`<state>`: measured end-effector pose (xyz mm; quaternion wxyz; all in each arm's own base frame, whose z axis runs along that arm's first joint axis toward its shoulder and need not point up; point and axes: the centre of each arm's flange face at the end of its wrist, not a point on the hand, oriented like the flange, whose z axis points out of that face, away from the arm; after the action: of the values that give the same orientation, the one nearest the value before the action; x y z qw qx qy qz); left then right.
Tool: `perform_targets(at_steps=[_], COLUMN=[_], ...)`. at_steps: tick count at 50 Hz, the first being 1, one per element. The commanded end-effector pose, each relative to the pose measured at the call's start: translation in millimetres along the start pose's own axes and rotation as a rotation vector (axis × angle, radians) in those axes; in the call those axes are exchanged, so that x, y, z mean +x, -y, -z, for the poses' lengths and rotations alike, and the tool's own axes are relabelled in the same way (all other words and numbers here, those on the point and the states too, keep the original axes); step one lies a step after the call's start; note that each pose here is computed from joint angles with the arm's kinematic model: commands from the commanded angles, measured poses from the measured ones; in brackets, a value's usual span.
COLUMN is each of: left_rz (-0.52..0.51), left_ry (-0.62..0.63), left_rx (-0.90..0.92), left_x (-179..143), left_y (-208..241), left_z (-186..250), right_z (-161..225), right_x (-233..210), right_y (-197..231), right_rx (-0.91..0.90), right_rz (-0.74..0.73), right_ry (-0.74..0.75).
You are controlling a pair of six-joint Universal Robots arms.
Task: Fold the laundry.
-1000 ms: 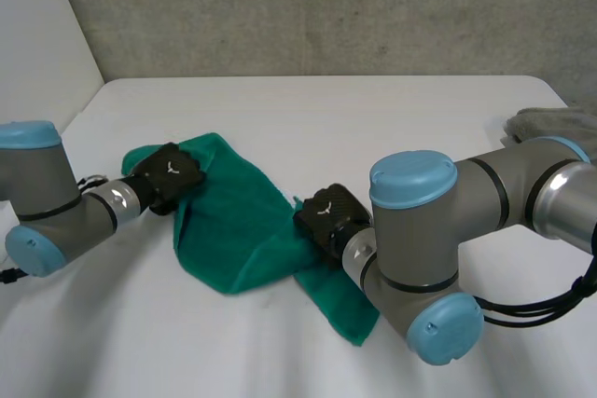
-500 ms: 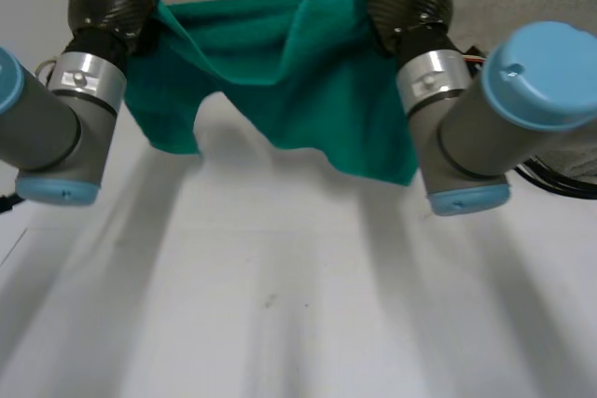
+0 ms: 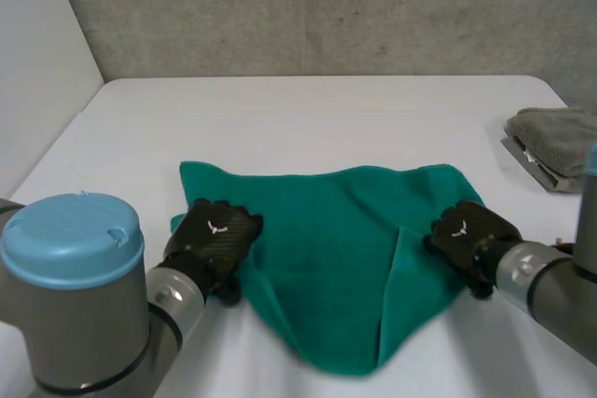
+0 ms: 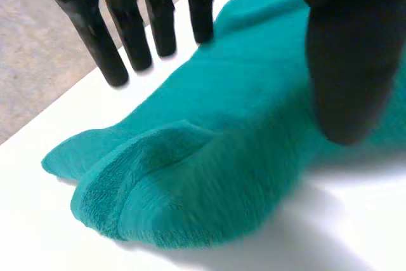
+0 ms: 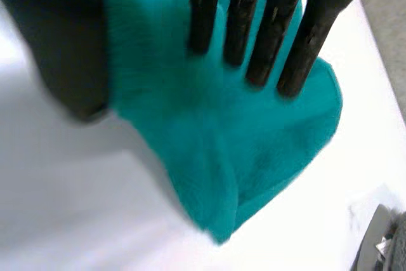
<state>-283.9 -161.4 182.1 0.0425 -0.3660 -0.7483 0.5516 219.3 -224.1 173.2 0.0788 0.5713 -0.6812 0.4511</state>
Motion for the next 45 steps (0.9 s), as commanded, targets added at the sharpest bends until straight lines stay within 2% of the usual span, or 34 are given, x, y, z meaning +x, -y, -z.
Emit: perform_targets(at_steps=[1, 7, 12, 17, 27, 31, 45], left_rz=[0.004, 0.034, 0.016, -0.077, -0.315, -0.377, -0.401], left_ry=[0.020, 0.029, -0.066, -0.199, -0.268, -0.276, -0.236], left_rx=[0.062, 0.121, 0.183, 0.168, 0.061, 0.063, 0.008], left_x=[-12, -45, -73, -68, -54, -51, -55], left_y=[22, 37, 40, 22, -17, -21, -31], left_z=[5, -14, -33, -48, -65, -71, -92], right_z=[8, 11, 20, 2, -34, -42, -57], right_x=[23, 43, 53, 44, 23, 17, -2], right_y=[10, 30, 42, 38, 28, 23, 7], right_rx=[0.061, 0.165, 0.168, 0.121, 0.134, 0.145, 0.130], right_rz=[-0.013, -0.128, -0.176, -0.198, -0.179, -0.169, -0.143], right_ry=[-0.069, -0.080, -0.022, 0.087, 0.117, 0.108, 0.120])
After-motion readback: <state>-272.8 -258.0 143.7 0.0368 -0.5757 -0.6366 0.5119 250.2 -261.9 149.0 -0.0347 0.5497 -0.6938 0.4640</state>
